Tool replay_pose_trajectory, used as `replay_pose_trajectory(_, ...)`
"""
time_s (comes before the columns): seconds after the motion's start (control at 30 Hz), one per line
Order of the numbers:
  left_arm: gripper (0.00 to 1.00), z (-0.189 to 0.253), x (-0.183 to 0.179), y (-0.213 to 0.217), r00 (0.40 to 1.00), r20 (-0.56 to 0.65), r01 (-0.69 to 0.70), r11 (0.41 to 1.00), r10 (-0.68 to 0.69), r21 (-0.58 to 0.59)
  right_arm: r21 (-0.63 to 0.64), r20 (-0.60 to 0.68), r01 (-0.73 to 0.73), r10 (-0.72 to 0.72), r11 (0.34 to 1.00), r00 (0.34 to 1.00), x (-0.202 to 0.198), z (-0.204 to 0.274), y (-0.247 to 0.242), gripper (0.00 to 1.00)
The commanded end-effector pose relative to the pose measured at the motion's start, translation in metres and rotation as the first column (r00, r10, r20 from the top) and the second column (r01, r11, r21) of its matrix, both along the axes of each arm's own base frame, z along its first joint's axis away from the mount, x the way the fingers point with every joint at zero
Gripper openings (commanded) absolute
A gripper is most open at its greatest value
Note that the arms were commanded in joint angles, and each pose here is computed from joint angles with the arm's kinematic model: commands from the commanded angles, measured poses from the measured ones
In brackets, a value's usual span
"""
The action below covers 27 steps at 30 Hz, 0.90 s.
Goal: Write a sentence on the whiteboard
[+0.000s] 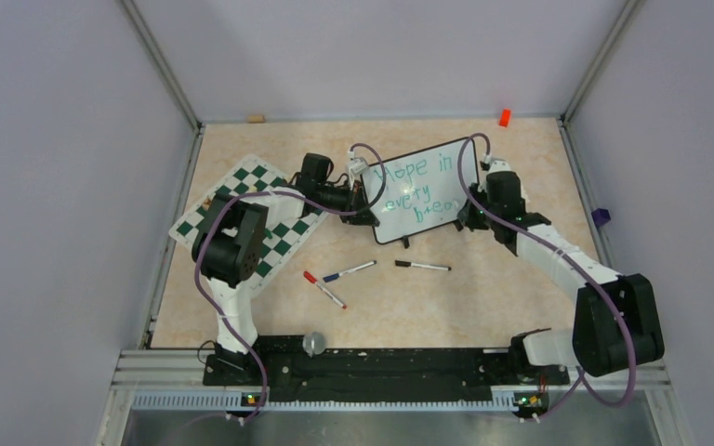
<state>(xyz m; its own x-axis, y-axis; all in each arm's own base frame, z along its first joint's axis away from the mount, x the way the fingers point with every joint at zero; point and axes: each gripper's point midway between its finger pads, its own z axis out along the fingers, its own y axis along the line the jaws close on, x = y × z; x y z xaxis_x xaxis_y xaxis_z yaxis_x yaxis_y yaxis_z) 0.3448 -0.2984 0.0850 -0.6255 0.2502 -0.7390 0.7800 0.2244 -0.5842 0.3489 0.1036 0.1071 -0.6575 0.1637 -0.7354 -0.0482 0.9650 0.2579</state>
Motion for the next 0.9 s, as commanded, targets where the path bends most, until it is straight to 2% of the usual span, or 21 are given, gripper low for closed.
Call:
replay_pose_trajectory(0.0,0.0,-0.006,-0.011,-0.003,1.0,0.0,0.031,0.999,-0.031,0.026,0.014,0.062,-0.003,0.002,1.0,0.998,0.018,0.019,0.002,0.0)
replay_pose_trajectory(0.4,0.0,-0.003,-0.007,-0.005,0.999,0.023,0.032,0.999,-0.032,0.017,-0.002,0.053,0.016,-0.016,1.0,0.998,0.025,0.013,-0.001,0.0)
replay_pose_trajectory(0.63,0.0,-0.003,-0.008,-0.005,0.999,0.024,0.033,0.999,-0.033,0.016,-0.053,0.046,0.098,-0.095,0.994,0.994,0.027,0.011,-0.017,0.0)
replay_pose_trajectory(0.87,0.0,-0.003,-0.008,-0.005,0.999,0.023,0.033,0.999,-0.034,0.016,-0.031,0.064,0.072,-0.07,0.997,0.995,0.022,0.022,-0.013,0.0)
